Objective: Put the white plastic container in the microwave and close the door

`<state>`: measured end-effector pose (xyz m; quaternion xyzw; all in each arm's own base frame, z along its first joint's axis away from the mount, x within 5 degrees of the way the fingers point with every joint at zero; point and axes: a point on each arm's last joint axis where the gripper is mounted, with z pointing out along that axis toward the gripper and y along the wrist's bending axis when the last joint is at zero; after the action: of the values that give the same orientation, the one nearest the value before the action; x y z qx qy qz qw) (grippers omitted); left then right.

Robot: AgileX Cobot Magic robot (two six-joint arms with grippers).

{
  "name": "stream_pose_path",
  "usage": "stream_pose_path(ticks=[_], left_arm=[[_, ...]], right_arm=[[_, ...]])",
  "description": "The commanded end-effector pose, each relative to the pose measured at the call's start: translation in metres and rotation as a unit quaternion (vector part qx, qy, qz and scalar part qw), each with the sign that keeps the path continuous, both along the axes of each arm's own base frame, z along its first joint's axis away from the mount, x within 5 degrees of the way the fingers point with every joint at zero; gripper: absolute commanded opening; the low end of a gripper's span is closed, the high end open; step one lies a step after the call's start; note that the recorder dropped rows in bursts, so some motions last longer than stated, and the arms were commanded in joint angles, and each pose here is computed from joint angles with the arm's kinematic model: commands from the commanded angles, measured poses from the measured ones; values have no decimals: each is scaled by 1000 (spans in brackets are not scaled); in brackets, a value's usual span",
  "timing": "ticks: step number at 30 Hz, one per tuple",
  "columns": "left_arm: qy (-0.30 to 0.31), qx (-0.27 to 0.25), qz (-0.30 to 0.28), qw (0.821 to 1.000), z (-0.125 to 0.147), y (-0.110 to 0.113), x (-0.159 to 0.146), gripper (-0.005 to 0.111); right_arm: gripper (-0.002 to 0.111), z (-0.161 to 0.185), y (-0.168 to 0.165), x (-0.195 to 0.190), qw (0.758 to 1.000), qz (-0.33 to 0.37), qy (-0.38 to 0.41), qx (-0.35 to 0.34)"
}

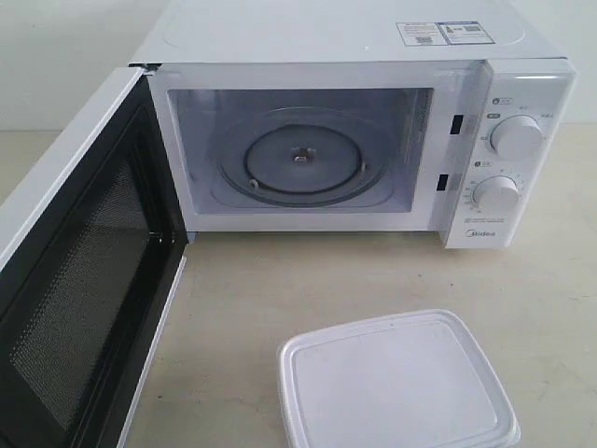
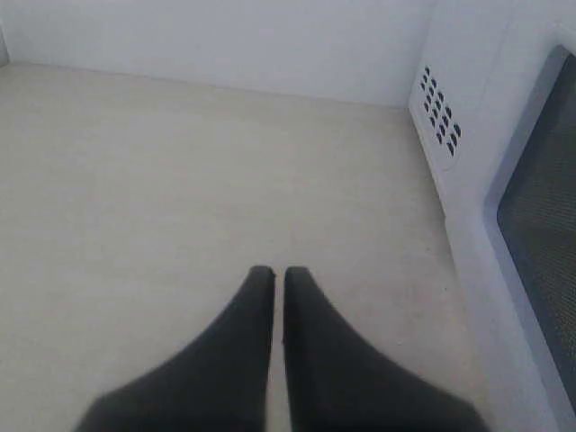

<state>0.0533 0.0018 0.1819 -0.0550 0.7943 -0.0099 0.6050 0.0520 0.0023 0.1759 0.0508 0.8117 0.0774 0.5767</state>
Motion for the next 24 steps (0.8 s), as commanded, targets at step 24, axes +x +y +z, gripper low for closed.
stream_pose_path(ticks=[24], left_arm=[[-2, -3, -1, 1000, -1, 0, 0, 4]], right_arm=[[0, 67, 4, -2, 962, 18, -264, 68]])
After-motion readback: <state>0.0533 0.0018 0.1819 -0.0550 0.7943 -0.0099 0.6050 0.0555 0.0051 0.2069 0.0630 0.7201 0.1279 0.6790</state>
